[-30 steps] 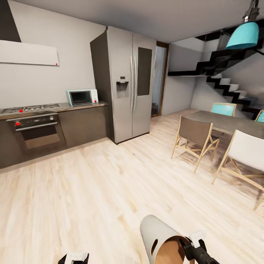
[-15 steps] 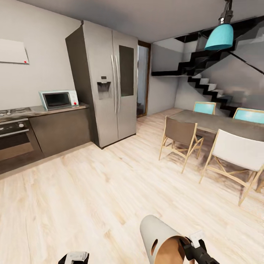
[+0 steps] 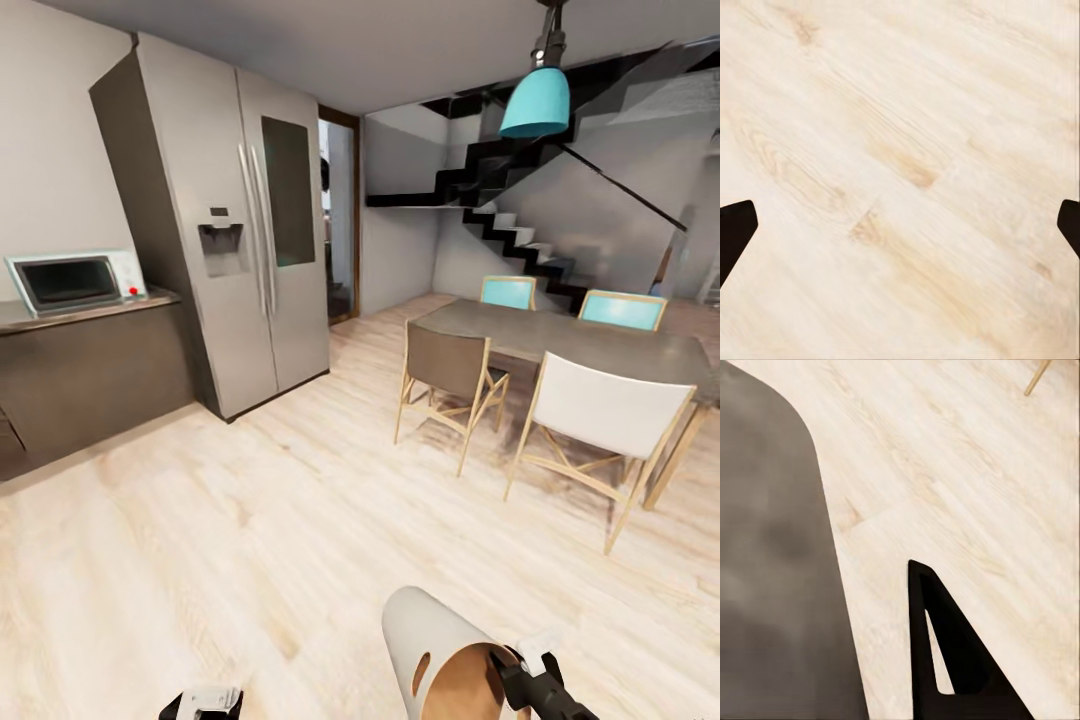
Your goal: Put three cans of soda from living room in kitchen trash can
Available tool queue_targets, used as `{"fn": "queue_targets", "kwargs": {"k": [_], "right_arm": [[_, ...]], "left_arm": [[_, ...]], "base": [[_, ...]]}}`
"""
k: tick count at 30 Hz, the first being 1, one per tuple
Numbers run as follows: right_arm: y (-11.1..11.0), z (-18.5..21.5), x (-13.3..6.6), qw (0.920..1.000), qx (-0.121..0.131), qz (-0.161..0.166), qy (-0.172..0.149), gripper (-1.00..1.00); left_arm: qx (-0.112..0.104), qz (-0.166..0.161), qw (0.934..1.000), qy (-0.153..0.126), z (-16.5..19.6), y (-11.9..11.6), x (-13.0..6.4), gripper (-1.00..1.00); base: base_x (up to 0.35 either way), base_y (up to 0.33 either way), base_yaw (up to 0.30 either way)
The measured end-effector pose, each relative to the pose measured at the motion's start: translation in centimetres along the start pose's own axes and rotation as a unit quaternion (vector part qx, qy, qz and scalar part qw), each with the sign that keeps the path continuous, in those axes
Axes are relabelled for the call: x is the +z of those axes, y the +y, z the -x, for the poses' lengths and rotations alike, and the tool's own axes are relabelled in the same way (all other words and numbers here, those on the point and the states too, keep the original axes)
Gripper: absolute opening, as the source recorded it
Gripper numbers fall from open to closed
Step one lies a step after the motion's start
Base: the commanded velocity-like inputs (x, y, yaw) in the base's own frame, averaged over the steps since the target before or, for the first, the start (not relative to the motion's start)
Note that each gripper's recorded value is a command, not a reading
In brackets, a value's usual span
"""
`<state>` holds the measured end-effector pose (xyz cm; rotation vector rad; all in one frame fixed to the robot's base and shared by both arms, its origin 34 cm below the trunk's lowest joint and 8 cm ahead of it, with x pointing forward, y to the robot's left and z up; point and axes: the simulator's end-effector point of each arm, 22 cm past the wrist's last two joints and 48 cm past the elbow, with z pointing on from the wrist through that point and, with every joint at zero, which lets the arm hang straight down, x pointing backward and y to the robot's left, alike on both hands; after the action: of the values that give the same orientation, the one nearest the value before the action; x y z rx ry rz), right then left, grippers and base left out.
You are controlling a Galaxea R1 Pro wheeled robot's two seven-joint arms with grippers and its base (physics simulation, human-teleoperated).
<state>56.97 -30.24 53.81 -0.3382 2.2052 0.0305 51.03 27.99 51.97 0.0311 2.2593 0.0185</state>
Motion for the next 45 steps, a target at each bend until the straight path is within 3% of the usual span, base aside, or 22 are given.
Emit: {"fn": "queue_targets", "kwargs": {"k": [45], "right_arm": [[0.02,0.0,0.0,1.0,-0.001,0.0,0.0,-1.0]], "left_arm": [[-0.001,-0.001,1.0,0.0,0.01,-0.2,0.01,1.0]], "base": [[0.244,-0.193,-0.252]]}}
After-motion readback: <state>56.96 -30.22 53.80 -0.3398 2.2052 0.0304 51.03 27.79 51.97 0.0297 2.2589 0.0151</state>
